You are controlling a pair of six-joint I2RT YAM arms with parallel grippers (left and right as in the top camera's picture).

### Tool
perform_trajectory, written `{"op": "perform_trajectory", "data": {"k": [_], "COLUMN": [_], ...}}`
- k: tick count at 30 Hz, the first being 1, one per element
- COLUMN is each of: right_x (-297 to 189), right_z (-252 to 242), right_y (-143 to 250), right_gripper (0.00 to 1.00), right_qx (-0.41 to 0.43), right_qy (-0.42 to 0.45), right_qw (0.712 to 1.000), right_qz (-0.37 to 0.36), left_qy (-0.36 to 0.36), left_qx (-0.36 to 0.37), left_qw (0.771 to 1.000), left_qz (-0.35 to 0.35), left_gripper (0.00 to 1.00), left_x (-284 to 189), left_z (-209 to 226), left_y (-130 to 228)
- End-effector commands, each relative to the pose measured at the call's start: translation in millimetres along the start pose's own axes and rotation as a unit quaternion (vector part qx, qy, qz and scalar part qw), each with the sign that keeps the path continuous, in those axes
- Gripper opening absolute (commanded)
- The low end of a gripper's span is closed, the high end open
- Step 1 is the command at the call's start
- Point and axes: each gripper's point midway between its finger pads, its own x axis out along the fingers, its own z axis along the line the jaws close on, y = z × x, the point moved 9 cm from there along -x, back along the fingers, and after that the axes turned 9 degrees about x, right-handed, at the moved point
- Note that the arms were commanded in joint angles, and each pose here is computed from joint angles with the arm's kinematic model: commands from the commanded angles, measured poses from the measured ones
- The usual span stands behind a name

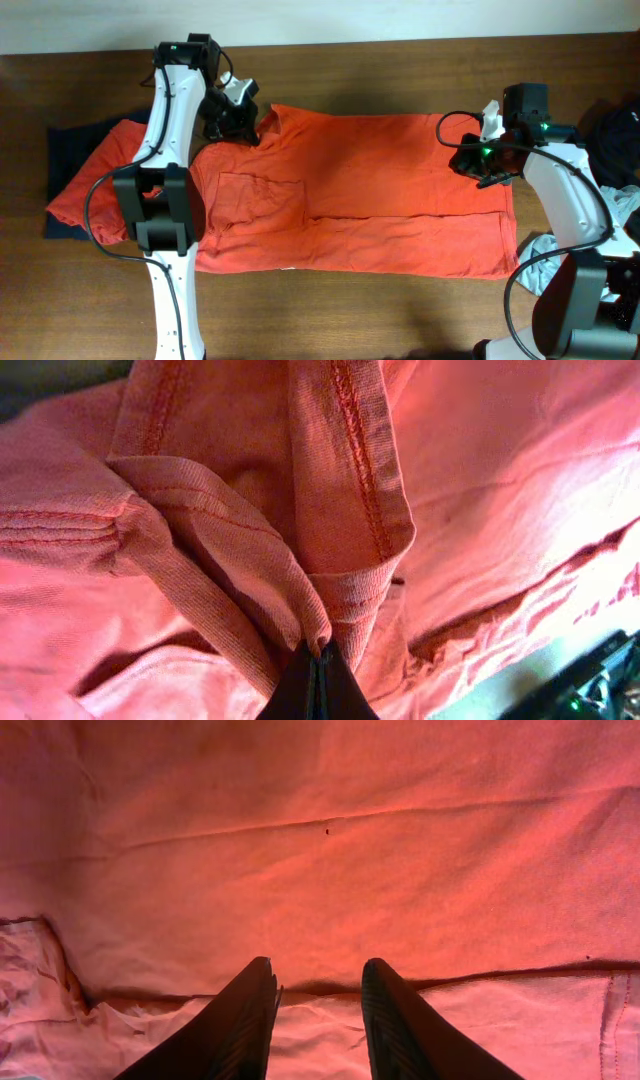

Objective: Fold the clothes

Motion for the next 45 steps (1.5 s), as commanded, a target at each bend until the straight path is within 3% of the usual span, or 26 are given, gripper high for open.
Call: {"op": "perform_trajectory", "data": {"k": [1,5,15,29,30,34,40,45], "right_x": [-1,-1,-1,-1,-1,-1,-1,-1], "right_z": [3,3,3,3,3,3,3,3], "right_y": [-3,-3,-3,-3,-3,-3,-3,-3], "right_gripper": [0.33,0.33,0.33,0.34,0.34,0.34,0.34,0.34], "right_qx": [0.000,0.000,0.000,0.001,0.001,0.000,0.001,0.001], "right_qy": [-0.003,-0.003,-0.003,-0.003,-0.003,-0.003,-0.003,-0.003], "right_qw": [1.000,1.000,1.000,1.000,1.000,1.000,1.000,1.000], "right_qz": [-0.004,-0.004,-0.004,-0.003,-0.003,-0.003,-0.003,-0.003], "left_qy": [-0.003,-0.035,-0.020,-0.015,-0.015,-0.018,-0.031,-0.054], "left_qx": [0.003,0.006,-0.018,-0.011,-0.012,-0.006,0.008,0.048], "left_qw": [1.000,0.999,0.998,0.998,0.998,0.999,0.999,0.994], "left_qz": [0.002,0.003,0.057,0.061,0.061,0.050,-0.004,-0.077], "left_gripper": [0.01,0.01,0.01,0.03,0.05,0.33,0.33,0.45], "left_x": [-1,-5,-12,-8,-7,-7,-25,-37], "left_z": [-3,1,-9,-17,-17,-16,-11,-11], "left_y": [-1,-2,17,15,15,12,0,-23]}}
